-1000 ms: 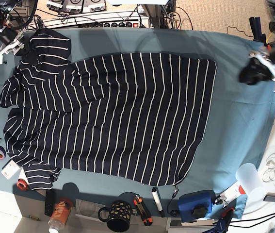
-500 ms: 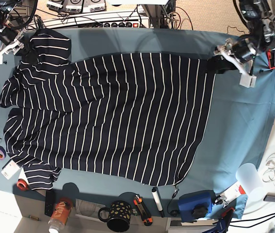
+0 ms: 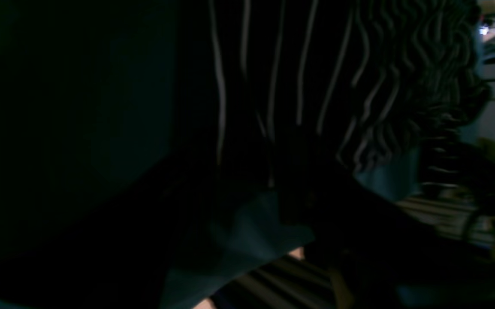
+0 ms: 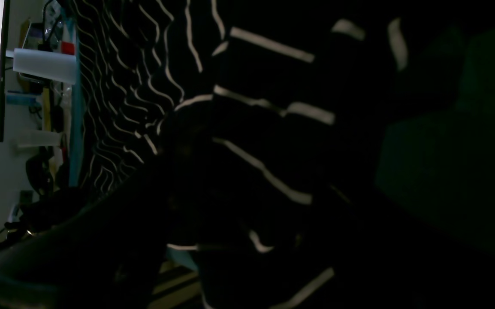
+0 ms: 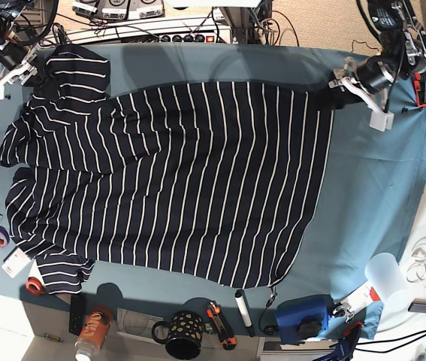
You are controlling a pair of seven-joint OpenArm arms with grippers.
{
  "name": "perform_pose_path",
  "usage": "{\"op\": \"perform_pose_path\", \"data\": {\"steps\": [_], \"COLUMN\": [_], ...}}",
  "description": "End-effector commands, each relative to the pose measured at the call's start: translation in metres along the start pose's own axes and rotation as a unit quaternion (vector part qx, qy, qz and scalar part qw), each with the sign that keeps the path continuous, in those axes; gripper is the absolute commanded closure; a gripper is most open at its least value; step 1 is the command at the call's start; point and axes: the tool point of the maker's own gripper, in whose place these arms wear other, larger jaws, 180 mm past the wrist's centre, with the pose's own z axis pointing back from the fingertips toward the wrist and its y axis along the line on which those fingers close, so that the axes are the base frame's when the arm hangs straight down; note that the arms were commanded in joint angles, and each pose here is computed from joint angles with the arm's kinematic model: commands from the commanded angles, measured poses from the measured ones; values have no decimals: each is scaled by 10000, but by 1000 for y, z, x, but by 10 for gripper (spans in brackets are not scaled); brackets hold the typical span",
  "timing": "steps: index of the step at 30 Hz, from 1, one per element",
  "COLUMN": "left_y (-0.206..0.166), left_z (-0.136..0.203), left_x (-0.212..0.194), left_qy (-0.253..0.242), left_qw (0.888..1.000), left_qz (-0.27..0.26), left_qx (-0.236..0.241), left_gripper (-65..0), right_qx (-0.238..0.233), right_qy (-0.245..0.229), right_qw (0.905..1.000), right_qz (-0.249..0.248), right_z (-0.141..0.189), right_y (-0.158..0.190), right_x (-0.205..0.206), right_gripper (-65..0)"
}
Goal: Layout the t-shirt on the table in an organized manner, then fold the t-shirt properly
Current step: 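Pull the grasped hem corner with the left gripper to stretch the shirt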
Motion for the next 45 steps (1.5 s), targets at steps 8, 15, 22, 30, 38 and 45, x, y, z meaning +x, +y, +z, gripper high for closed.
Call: {"op": "perform_pose_path", "data": {"steps": [8, 15, 22, 30, 38, 45], "left_y": [-17, -26, -25, -25, -10, -14], "left_z": [-14, -27, -26, -3, 18, 37], "left_x": [-7, -13, -23, -10, -5, -30], "left_qy": [-24, 95, 371, 89, -208, -63], "left_qw": [9996, 9994, 9987, 9984, 9986, 9988], "left_qz": [38, -181, -187, -65, 163, 154], "left_qx": [-285, -283, -281, -552, -454, -464], "left_gripper": [-245, -48, 0, 0, 0, 0], "right_qx": [-239, -42, -209, -144, -264, -394], "right_qy": [876, 1376, 976, -610, -500, -776], "right_qw": [9958, 9903, 9949, 9971, 9973, 9954], "right_qz": [92, 181, 166, 425, 460, 400], "right_z": [-6, -23, -9, 41, 57, 78], "right_y": [-7, 4, -4, 10, 7, 1], "right_x": [-33, -56, -35, 41, 33, 40], "right_gripper": [-291, -238, 0, 0, 0, 0]}}
